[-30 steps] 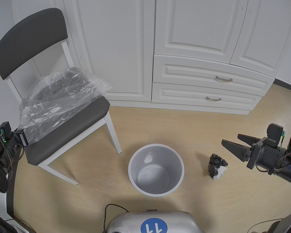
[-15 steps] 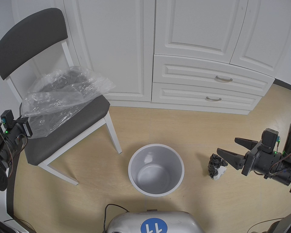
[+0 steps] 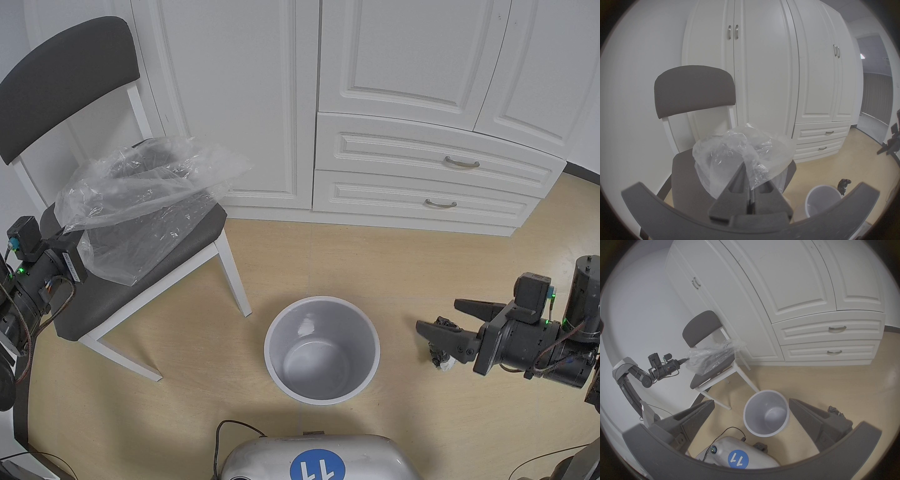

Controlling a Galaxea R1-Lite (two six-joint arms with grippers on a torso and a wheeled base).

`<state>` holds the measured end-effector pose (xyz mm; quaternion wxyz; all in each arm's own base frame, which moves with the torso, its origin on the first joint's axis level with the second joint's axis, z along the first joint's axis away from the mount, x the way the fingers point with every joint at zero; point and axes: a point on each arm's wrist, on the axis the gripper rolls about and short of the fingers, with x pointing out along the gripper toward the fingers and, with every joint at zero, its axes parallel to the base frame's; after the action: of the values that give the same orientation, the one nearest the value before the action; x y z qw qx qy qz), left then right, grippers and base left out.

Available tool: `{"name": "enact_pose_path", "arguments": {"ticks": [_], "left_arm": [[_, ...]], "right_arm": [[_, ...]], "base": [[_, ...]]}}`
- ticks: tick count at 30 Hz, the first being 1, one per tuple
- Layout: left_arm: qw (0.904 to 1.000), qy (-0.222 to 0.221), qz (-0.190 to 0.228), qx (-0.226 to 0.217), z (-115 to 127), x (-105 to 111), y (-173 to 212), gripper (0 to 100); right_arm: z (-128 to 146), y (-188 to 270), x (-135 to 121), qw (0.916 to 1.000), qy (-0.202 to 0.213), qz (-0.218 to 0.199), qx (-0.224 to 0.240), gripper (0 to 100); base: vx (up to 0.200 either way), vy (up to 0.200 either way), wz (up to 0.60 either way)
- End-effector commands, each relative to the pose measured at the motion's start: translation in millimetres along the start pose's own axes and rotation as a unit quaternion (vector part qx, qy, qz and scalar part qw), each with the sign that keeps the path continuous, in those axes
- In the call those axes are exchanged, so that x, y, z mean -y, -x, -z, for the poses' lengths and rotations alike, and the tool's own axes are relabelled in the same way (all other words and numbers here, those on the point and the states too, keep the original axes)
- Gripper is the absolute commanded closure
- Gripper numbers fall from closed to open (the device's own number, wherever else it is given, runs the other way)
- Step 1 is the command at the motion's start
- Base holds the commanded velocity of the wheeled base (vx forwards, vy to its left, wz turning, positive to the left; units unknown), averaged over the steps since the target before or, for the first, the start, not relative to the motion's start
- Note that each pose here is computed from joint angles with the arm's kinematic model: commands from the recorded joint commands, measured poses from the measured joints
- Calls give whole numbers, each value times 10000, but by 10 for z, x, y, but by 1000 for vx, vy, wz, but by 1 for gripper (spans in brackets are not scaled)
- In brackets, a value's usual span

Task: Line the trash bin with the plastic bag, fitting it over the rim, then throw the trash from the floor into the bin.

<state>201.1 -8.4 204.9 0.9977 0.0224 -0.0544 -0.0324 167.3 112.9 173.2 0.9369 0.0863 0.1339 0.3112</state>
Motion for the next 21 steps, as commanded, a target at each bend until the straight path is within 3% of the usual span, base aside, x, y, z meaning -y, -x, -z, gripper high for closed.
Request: {"name": "enact_pose_path", "arguments": {"ticks": [1, 8, 15, 21], "left_arm": [[9998, 23, 115, 151, -63, 49, 77, 100], [9993, 32, 302, 229, -94, 120, 135, 100], [9984, 60, 506, 262, -107, 198, 153, 100], [9982, 75, 521, 270, -111, 198, 151, 100]], "right_arm": [[80, 13, -72, 9997, 29, -177, -174, 0], [126, -127, -262, 9972, 163, -615, -403, 0], [213, -451, -260, 9963, 131, -552, -643, 0], [246, -502, -285, 9968, 141, -665, -411, 0]], "base": [[0, 0, 0], [0, 0, 0], [0, 0, 0], [0, 0, 0]]}}
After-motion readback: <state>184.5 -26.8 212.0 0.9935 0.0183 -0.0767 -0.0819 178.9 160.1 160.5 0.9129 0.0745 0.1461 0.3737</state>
